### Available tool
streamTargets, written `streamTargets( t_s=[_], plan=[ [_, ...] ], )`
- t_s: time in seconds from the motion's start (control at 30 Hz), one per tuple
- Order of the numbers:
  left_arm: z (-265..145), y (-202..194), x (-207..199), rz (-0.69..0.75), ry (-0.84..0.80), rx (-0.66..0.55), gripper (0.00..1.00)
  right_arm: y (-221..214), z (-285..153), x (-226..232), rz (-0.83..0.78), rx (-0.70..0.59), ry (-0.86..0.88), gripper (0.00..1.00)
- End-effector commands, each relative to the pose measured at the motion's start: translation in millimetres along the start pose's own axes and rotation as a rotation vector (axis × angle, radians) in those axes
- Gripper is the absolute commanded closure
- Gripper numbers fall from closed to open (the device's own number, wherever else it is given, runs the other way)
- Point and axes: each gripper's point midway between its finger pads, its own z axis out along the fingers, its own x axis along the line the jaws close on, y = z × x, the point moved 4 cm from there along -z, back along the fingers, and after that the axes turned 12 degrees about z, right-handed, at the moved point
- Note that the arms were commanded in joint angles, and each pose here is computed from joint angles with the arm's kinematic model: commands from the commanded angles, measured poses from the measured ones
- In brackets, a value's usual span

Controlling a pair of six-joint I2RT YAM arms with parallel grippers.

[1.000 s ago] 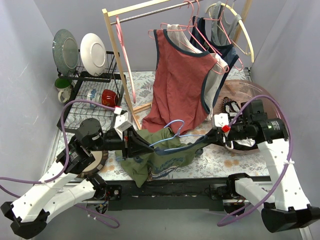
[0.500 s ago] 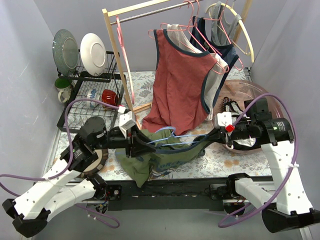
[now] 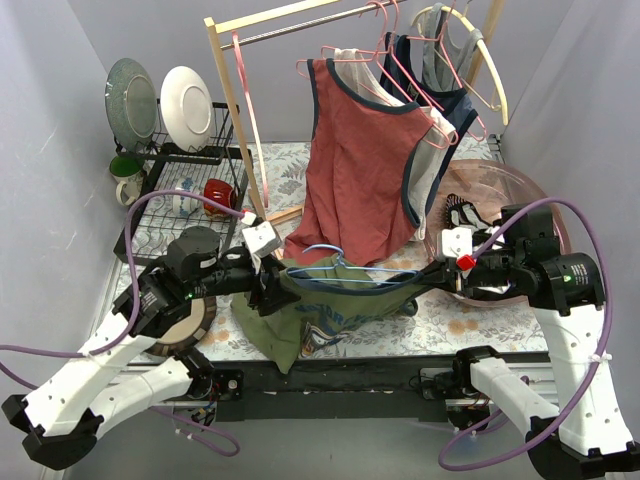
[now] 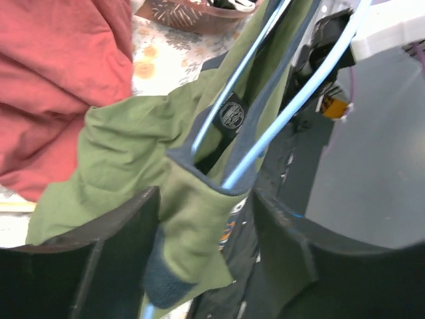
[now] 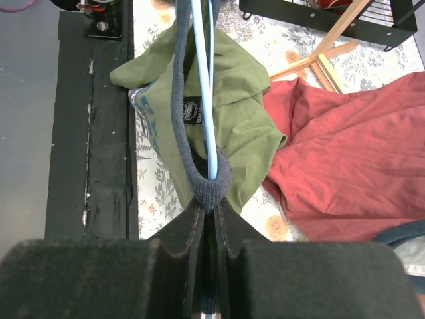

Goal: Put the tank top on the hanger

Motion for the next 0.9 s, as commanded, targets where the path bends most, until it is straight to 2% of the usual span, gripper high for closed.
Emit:
streamTargets(
  t_s=[0.0, 0.03, 0.07, 0.17, 0.27, 0.37, 0.67, 0.8, 0.87],
  plan=[
    [-6.9, 0.8, 2.0, 0.056, 0.024, -0.004, 0.49, 3.1, 2.8, 2.1, 0.017, -0.031, 0.029, 0.99],
    [-5.9, 2.9, -0.6, 0.058, 0.001, -0.016, 0.55, 2.8, 3.5, 2.7, 0.013, -0.032, 0.041, 0.99],
    [-1.6, 4.4, 0.3, 0.059, -0.009, -0.023, 0.69, 3.1, 4.2, 5.2, 0.026, -0.039, 0.062, 0.99],
    [7.1, 5.5, -2.3, 0.058, -0.061, -0.027, 1.00, 5.3, 7.6, 6.0, 0.044, -0.067, 0.099, 0.99],
    [16.5, 0.5, -6.6, 0.038, -0.121, -0.015, 1.00, 10.9, 9.5, 7.7, 0.062, -0.096, 0.135, 0.99],
    [23.2, 0.3, -7.3, 0.022, -0.143, -0.035, 1.00, 16.1, 11.8, 6.5, 0.079, -0.117, 0.165, 0.86],
    [25.2, 4.2, -10.5, 0.018, -0.152, -0.114, 1.00, 16.2, 23.4, 0.1, 0.163, -0.132, 0.244, 0.66],
    [25.3, 8.9, -9.6, 0.024, -0.147, -0.138, 1.00, 12.7, 28.6, -1.3, 0.196, -0.122, 0.269, 0.65],
    [24.8, 10.7, -8.9, 0.029, -0.141, -0.147, 1.00, 9.0, 30.3, -2.3, 0.211, -0.110, 0.265, 0.70]
  ],
)
